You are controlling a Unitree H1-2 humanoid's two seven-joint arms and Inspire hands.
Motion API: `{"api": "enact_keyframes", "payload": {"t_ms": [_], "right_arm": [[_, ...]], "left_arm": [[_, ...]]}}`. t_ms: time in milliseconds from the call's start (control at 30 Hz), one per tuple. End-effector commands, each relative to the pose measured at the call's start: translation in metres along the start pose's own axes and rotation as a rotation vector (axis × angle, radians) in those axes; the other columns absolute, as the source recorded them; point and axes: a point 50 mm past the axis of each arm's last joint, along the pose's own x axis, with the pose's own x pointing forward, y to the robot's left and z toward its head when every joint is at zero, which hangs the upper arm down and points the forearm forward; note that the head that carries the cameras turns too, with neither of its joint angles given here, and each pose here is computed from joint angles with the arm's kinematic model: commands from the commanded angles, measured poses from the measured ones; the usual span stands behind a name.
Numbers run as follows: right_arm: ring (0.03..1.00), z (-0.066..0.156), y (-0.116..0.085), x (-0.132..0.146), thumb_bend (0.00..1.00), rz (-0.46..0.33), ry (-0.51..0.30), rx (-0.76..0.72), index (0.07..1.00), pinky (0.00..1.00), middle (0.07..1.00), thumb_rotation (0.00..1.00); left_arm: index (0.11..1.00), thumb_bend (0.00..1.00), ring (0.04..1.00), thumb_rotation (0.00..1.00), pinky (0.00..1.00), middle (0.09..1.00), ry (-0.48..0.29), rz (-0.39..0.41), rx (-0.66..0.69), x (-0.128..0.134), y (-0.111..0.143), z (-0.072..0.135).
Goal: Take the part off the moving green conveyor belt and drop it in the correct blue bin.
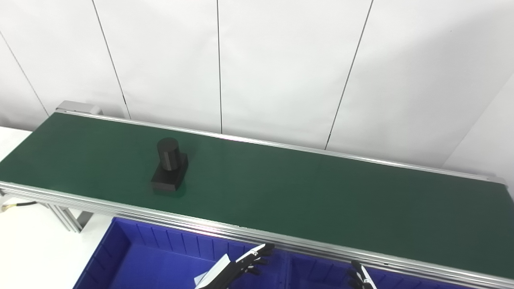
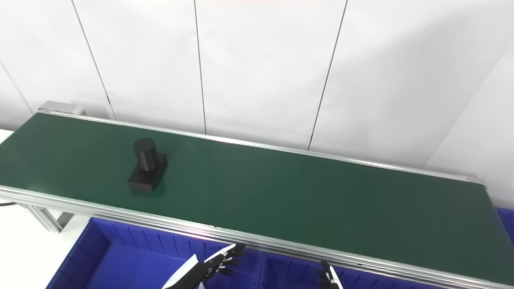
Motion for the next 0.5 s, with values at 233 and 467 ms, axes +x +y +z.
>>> {"api": "enact_keyframes", "payload": {"t_ms": [233,467], "right_arm": [[0.948,-0.001,-0.015,0.003,0.82,-0.031,-0.112,0.015,1.0,0.91,0.957,0.03],[0.957,0.0,-0.023,0.006,0.85,-0.058,-0.219,0.062,1.0,0.91,0.977,0.21]], "left_arm": [[0.934,0.82,0.873,0.34,0.76,0.933,-0.063,0.019,-0.002,0.016,-0.003,0.007],[0.931,0.79,0.878,0.51,0.76,0.935,-0.088,0.03,-0.041,0.022,-0.004,0.005]]}}
